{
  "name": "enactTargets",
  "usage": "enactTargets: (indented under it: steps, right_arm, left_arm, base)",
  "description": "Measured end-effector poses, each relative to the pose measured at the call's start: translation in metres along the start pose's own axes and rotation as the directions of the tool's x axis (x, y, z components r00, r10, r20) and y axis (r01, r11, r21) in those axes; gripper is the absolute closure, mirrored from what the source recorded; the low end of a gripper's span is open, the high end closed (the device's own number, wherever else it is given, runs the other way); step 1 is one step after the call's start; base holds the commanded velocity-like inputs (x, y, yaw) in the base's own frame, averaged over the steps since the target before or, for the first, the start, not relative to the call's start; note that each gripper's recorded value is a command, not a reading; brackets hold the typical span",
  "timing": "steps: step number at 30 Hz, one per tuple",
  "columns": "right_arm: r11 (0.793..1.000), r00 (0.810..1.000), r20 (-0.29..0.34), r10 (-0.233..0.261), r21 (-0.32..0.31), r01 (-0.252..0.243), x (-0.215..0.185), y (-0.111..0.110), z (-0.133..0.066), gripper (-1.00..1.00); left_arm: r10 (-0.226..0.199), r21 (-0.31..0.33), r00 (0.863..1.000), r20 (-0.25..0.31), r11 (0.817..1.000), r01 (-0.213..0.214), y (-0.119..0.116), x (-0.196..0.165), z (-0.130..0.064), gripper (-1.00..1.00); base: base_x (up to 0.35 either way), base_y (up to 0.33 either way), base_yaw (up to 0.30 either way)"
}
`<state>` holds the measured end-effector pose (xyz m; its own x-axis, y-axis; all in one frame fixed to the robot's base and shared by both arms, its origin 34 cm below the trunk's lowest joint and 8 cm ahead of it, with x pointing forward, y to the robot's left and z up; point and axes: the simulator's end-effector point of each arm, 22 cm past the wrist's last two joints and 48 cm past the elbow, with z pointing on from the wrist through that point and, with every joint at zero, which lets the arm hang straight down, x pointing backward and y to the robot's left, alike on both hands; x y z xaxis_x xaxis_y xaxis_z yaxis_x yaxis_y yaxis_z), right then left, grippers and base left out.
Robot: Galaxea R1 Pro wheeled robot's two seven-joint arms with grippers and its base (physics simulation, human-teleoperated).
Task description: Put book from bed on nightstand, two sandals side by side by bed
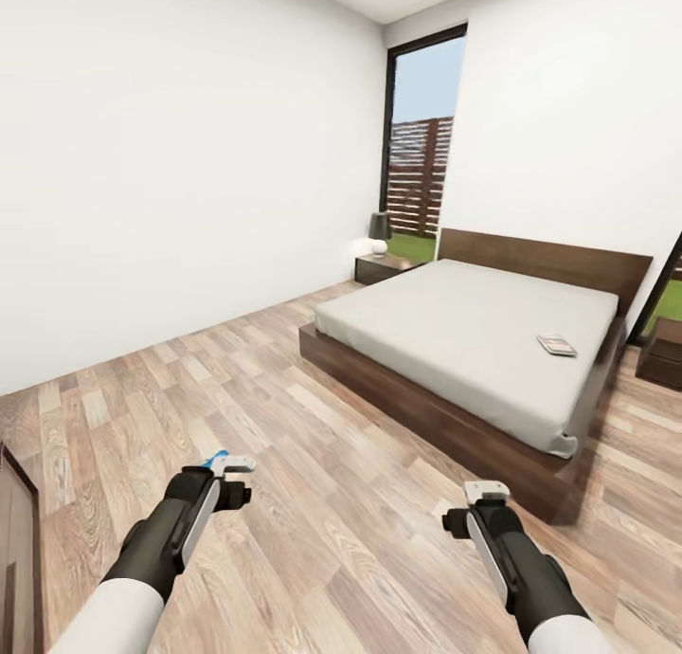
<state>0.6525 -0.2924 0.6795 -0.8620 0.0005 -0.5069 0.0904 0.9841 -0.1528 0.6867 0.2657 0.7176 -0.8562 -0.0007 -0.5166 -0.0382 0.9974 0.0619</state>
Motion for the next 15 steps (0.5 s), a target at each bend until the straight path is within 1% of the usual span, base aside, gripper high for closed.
enactTargets:
  steps: [2,7,9,12,15]
  right_arm:
    - [1.000,1.000,0.007,0.001,0.002,-0.001,-0.004,-0.001,-0.002,-1.00]
    - [1.000,1.000,0.012,0.003,-0.004,-0.003,-0.006,0.001,-0.003,-1.00]
    - [1.000,1.000,0.013,0.006,-0.004,-0.006,-0.006,0.001,-0.003,-1.00]
    - [1.000,1.000,0.012,0.007,-0.003,-0.007,-0.006,0.000,-0.003,-1.00]
    - [1.000,1.000,0.009,0.009,-0.003,-0.009,-0.005,0.000,-0.002,-1.00]
  left_arm:
    - [-0.001,0.013,1.000,-0.002,1.000,0.002,-0.009,0.001,0.000,-1.00]
    - [-0.004,0.020,1.000,0.002,1.000,0.004,-0.013,-0.001,-0.001,-1.00]
    - [-0.005,0.030,1.000,0.002,1.000,0.005,-0.020,-0.001,-0.001,-1.00]
    - [-0.005,0.038,1.000,0.003,0.999,0.005,-0.026,-0.001,-0.002,-1.00]
    - [-0.005,0.041,1.000,0.003,0.999,0.005,-0.028,-0.001,-0.002,-1.00]
  base:
    - [0.314,0.155,0.024]
    - [0.314,0.154,0.008]
    - [0.314,0.153,0.064]
    - [0.315,0.149,0.164]
    - [0.320,0.119,0.240]
